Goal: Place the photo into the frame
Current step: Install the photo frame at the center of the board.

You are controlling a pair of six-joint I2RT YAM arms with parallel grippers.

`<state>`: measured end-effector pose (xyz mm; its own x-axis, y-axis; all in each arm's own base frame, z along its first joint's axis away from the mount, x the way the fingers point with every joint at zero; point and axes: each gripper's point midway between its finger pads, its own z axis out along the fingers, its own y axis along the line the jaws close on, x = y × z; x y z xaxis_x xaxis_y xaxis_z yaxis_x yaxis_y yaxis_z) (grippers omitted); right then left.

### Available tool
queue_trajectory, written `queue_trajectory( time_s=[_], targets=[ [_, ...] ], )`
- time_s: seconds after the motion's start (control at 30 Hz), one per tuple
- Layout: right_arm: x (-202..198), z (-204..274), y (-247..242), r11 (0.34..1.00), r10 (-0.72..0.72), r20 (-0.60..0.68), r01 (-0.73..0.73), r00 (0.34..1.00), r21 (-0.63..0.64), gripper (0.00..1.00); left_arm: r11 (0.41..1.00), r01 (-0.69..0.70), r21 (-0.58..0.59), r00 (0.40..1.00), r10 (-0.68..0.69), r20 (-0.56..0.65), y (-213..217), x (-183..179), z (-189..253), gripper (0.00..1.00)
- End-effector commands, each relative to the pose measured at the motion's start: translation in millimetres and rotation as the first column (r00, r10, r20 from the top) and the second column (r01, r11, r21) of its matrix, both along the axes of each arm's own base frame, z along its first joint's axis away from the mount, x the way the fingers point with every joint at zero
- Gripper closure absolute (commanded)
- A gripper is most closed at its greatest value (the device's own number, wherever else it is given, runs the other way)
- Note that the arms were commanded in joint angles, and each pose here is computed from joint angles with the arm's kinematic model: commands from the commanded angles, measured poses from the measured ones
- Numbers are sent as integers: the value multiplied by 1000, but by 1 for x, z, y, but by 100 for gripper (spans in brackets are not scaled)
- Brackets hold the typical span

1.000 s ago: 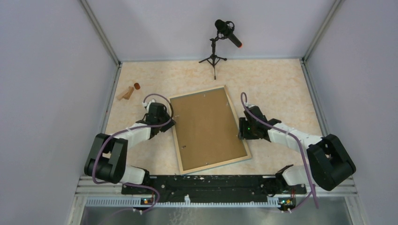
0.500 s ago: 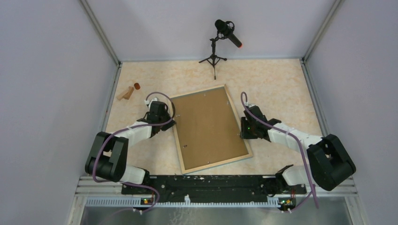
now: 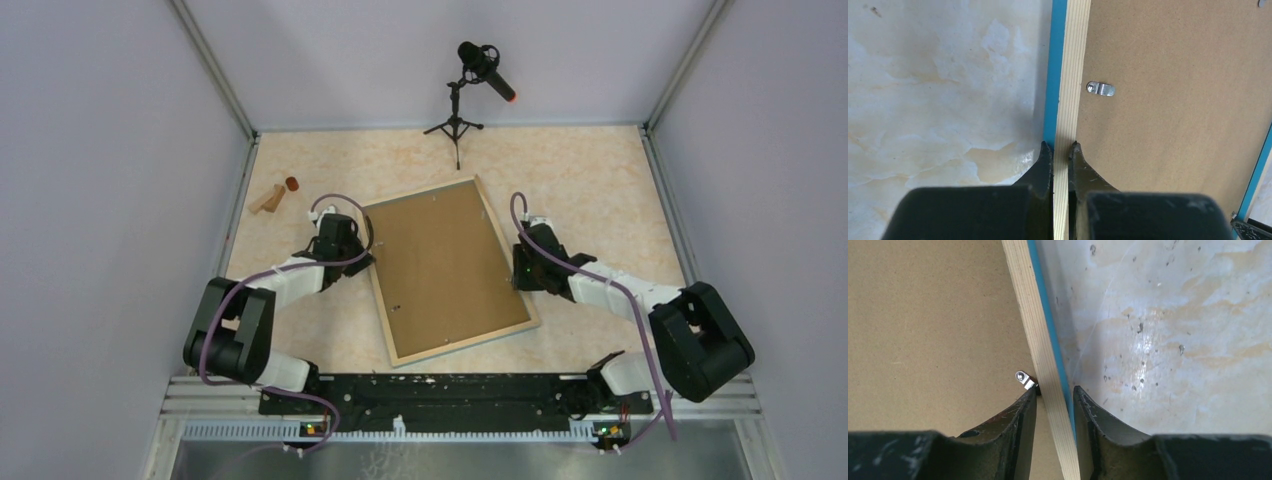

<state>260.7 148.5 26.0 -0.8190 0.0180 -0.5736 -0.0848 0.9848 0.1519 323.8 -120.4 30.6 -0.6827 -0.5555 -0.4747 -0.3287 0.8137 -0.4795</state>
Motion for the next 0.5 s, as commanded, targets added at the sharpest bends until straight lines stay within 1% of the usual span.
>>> queue_trajectory(
  time_s=[0.0, 0.17, 0.2, 0.23, 0.27, 0.33, 0.4, 0.47],
  targets=[
    [14, -12, 0, 999, -54, 66, 54, 996, -6, 66, 1000, 4, 0, 992, -4, -128, 1, -24, -28, 100],
    [15, -15, -7, 994, -104, 75, 106, 992, -21, 68, 1000, 17, -2, 992, -17, -129, 0, -24, -27, 100],
    [16, -14, -8, 992, -121, 76, 122, 990, -17, 73, 1000, 17, -3, 992, -18, -127, 0, -24, -27, 100],
    [17, -12, -8, 989, -144, 80, 145, 986, -5, 84, 1000, 18, -7, 992, -19, -128, -1, -24, -28, 100],
    [18, -11, -8, 986, -169, 89, 168, 982, 13, 100, 1000, 19, -8, 991, -20, -130, -1, -24, -28, 100],
    [20, -6, -5, 978, -202, 108, 195, 973, 72, 100, 1000, 23, -6, 991, -24, -131, -2, -24, -28, 100],
    [22, -1, 3, 973, -207, 130, 190, 970, 134, 100, 1000, 24, -4, 991, -24, -129, -1, -24, -27, 100],
    [22, 1, 7, 972, -197, 126, 178, 972, 152, 100, 1000, 25, -6, 992, -25, -125, -1, -24, -27, 100]
  ],
)
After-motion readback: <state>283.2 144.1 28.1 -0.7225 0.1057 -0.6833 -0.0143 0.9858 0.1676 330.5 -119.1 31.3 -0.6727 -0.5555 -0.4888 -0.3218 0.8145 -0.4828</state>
